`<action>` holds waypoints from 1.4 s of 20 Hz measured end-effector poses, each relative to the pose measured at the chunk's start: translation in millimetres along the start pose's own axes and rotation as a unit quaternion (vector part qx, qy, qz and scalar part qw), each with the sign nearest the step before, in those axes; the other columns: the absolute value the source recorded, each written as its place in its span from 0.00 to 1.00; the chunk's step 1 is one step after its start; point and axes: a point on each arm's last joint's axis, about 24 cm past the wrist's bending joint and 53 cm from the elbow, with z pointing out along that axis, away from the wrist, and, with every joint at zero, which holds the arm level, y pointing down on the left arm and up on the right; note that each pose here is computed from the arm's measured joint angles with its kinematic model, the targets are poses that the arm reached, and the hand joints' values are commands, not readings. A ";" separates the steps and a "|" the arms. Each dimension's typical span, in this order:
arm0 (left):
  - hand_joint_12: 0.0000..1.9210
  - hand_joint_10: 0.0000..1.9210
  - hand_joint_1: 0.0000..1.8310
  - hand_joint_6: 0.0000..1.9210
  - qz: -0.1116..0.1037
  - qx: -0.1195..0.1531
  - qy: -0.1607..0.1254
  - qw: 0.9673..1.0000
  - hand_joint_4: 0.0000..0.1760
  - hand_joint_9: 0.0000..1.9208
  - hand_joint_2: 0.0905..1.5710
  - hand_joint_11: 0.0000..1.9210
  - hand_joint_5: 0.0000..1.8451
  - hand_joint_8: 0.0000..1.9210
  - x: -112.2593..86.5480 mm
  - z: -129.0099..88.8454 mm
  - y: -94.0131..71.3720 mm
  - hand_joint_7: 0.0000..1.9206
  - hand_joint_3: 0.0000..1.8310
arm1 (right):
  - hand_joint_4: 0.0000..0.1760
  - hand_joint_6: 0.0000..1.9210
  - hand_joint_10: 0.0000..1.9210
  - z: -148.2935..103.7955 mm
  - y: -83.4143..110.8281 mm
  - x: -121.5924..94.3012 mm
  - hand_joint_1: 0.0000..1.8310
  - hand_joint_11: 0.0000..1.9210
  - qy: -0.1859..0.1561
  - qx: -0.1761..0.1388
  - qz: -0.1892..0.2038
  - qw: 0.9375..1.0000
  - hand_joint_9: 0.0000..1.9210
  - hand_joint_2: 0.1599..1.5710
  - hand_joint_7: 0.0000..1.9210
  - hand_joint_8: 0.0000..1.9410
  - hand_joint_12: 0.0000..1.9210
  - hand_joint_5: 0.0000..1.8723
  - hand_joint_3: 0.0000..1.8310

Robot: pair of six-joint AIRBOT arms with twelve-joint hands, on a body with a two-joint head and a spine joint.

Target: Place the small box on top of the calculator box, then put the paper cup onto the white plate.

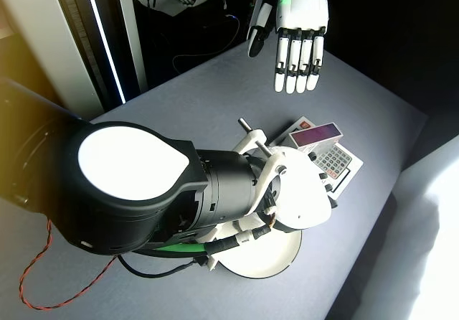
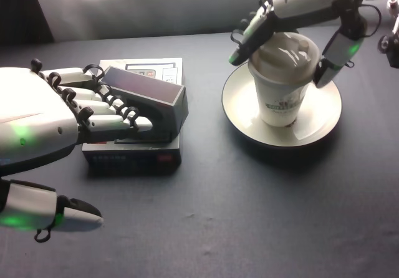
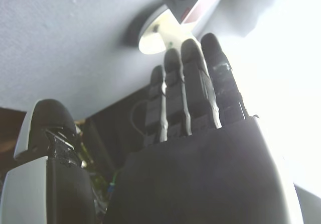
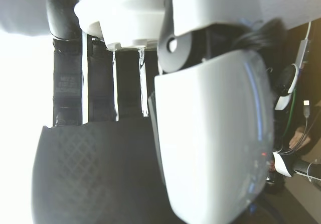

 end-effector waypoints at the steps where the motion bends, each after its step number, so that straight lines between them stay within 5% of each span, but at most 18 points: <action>1: 0.35 0.00 0.20 0.00 0.000 0.000 0.000 1.000 0.00 0.15 0.70 0.00 0.11 0.00 0.1 0.0 0.2 0.15 0.00 | 0.00 0.59 0.61 -0.2 -0.7 0.8 0.81 0.42 0.000 0.000 0.003 1.000 0.40 0.69 0.49 0.47 0.82 0.47 0.00; 10: 0.32 0.00 0.19 0.00 0.000 0.000 0.000 1.000 0.00 0.14 0.71 0.00 0.09 0.00 0.0 0.0 0.0 0.14 0.00 | 0.00 0.59 0.60 0.0 0.4 -0.6 0.81 0.42 -0.011 -0.007 0.001 1.000 0.40 0.69 0.49 0.47 0.82 0.47 0.00; 11: 0.41 0.01 0.21 0.00 0.000 0.000 0.000 1.000 0.00 0.17 0.70 0.00 0.13 0.01 0.0 0.0 0.0 0.17 0.00 | 0.00 0.58 0.58 -0.9 0.4 -1.1 0.81 0.43 -0.012 -0.008 -0.001 1.000 0.42 0.69 0.50 0.46 0.81 0.48 0.00; 13: 0.35 0.00 0.20 0.00 0.000 0.000 0.000 1.000 0.00 0.15 0.71 0.00 0.11 0.00 0.1 0.0 0.2 0.15 0.00 | 0.00 0.57 0.59 -1.5 2.0 -3.7 0.81 0.43 -0.017 -0.012 -0.007 1.000 0.41 0.68 0.51 0.45 0.81 0.48 0.00; 18: 0.38 0.01 0.22 0.01 0.000 0.000 0.000 1.000 0.00 0.16 0.70 0.00 0.12 0.01 0.1 0.0 0.2 0.16 0.00 | 0.00 0.67 0.68 -2.4 3.4 -8.7 0.81 0.39 -0.028 -0.016 -0.007 0.999 0.37 0.72 0.44 0.53 0.87 0.41 0.00; 19: 0.39 0.01 0.22 0.00 0.000 0.000 0.000 1.000 0.00 0.16 0.70 0.00 0.12 0.00 0.1 0.0 0.1 0.16 0.00 | 0.00 0.73 0.38 -2.4 3.3 -8.5 0.78 0.37 -0.028 -0.016 -0.007 0.999 0.37 0.73 0.43 0.61 0.73 0.40 0.00; 20: 0.38 0.01 0.22 0.00 0.000 0.000 0.000 1.000 0.00 0.16 0.70 0.00 0.12 0.00 0.0 0.0 0.1 0.17 0.00 | 0.00 0.35 0.23 -2.4 2.1 -6.8 0.77 0.28 -0.027 -0.015 -0.005 1.000 0.38 0.66 0.40 0.28 0.61 0.37 0.00; 21: 0.39 0.00 0.21 0.00 0.000 0.000 0.000 1.000 0.00 0.17 0.71 0.00 0.13 0.00 0.1 0.0 0.2 0.17 0.00 | 0.00 0.16 0.13 -3.0 -0.3 -4.4 0.78 0.24 -0.025 -0.012 -0.004 1.000 0.38 0.60 0.42 0.11 0.57 0.39 0.00; 22: 0.37 0.00 0.21 0.00 0.001 0.000 0.000 1.000 0.00 0.16 0.71 0.00 0.12 0.00 0.1 0.0 0.0 0.16 0.00 | 0.00 0.07 0.08 -4.0 -2.2 -3.3 0.76 0.21 -0.026 -0.012 0.000 1.000 0.39 0.58 0.43 0.04 0.57 0.40 0.00; 28: 0.36 0.00 0.21 0.00 0.001 -0.001 0.001 1.000 0.00 0.15 0.71 0.00 0.11 0.00 0.3 0.0 0.5 0.16 0.00 | 0.00 0.00 0.00 -10.2 -7.1 -6.4 0.69 0.05 -0.031 -0.006 0.002 1.000 0.29 0.55 0.32 0.00 0.63 0.29 0.00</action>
